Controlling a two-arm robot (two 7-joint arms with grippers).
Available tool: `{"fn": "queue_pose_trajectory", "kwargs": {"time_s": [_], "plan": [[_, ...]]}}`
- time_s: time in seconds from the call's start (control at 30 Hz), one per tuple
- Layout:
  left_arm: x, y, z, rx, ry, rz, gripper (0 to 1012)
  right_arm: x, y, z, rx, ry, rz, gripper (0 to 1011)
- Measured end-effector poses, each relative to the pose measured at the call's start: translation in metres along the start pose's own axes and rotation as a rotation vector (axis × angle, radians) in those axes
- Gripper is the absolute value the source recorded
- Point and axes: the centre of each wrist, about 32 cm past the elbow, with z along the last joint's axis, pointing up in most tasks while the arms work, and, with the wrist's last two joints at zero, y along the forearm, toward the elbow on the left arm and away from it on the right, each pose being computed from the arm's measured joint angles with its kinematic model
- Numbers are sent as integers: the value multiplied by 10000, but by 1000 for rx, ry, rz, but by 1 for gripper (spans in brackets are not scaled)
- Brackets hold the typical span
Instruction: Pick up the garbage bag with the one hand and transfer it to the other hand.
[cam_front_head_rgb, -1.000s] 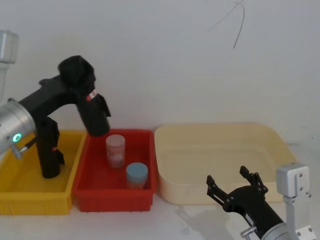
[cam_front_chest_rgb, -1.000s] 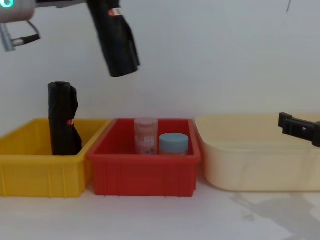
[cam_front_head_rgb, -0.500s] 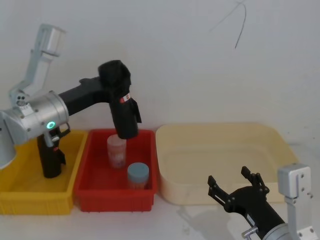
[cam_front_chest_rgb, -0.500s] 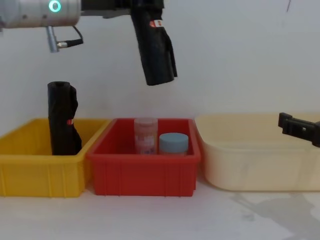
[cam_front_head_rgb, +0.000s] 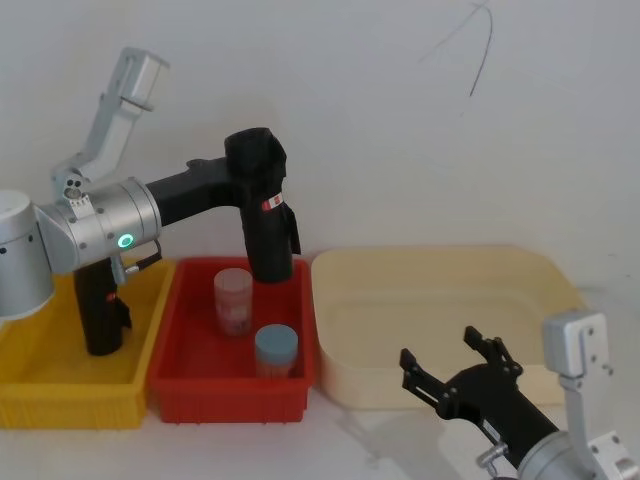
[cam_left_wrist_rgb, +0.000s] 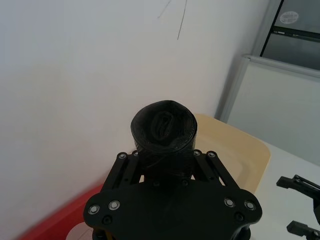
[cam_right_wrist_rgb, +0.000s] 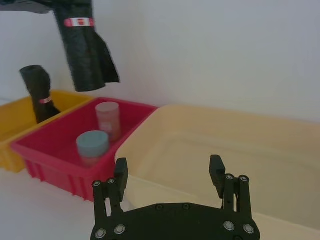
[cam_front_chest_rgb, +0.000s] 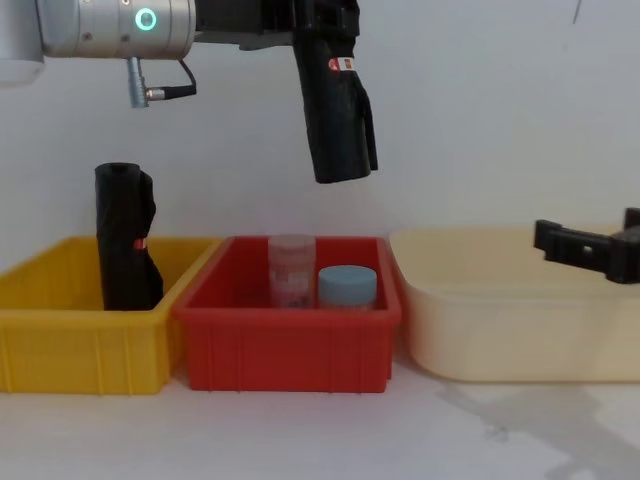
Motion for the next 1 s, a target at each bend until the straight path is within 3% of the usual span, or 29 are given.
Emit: {"fn": "queue_pose_trajectory", "kwargs": {"time_s": [0.47, 1.0], "plan": [[24, -70, 16, 21, -1, -17, 359, -6, 392, 182, -67, -15, 95, 1001], [34, -90, 21, 28, -1, -22, 359, -33, 784, 255, -85, -31, 103, 1001]]}}
